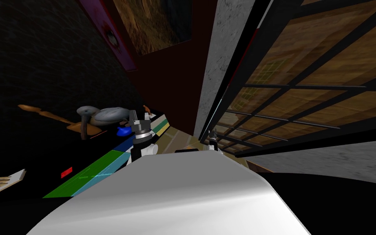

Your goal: Pull the door open

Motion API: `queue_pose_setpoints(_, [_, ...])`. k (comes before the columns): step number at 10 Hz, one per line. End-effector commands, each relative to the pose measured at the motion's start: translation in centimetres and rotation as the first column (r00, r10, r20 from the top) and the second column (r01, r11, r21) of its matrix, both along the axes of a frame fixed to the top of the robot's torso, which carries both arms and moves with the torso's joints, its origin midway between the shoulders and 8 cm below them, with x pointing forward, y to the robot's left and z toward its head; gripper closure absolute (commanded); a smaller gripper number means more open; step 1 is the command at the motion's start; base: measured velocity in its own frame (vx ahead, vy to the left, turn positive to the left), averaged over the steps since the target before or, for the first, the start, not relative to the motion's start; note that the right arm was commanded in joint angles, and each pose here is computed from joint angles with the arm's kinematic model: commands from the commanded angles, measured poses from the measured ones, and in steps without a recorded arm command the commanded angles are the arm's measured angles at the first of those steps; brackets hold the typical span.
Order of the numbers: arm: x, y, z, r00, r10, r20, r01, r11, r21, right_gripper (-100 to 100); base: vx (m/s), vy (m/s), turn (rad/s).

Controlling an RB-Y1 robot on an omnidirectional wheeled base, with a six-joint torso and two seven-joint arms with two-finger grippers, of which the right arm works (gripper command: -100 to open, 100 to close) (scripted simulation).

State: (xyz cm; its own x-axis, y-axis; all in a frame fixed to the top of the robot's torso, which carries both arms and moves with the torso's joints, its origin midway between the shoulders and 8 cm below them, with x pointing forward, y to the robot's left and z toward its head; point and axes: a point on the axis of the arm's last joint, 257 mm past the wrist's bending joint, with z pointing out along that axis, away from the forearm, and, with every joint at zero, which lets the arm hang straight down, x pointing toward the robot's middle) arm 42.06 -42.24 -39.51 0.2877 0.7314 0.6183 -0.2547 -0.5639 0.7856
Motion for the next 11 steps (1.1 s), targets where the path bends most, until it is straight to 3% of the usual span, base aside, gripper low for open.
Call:
queue_pose_setpoints(1, [0.15,0.2,0.02,0.9996,-0.007,0.028,0.006,0.998,0.067,-100,-0.065,0.002,0.048])
queue_pose_setpoints(4, [0.24,0.34,0.01,0.9984,-0.014,0.055,0.007,0.991,0.133,-100,-0.05,-0.005,0.018])
queue_pose_setpoints(7, [0.42,0.63,-0.03,0.9949,-0.03,0.096,0.007,0.972,0.234,-100,-0.057,-0.006,0.031])
queue_pose_setpoints(8, [0.51,0.78,-0.06,0.9927,-0.04,0.114,0.006,0.96,0.28,-100,-0.053,-0.006,0.038])
queue_pose_setpoints(9, [0.51,0.78,-0.06,0.9925,-0.04,0.116,0.006,0.959,0.284,-100,-0.041,-0.006,0.016])
queue_pose_setpoints(11, [0.68,1.07,-0.12,0.9871,-0.061,0.148,0.002,0.93,0.367,-100,-0.048,-0.006,0.036])
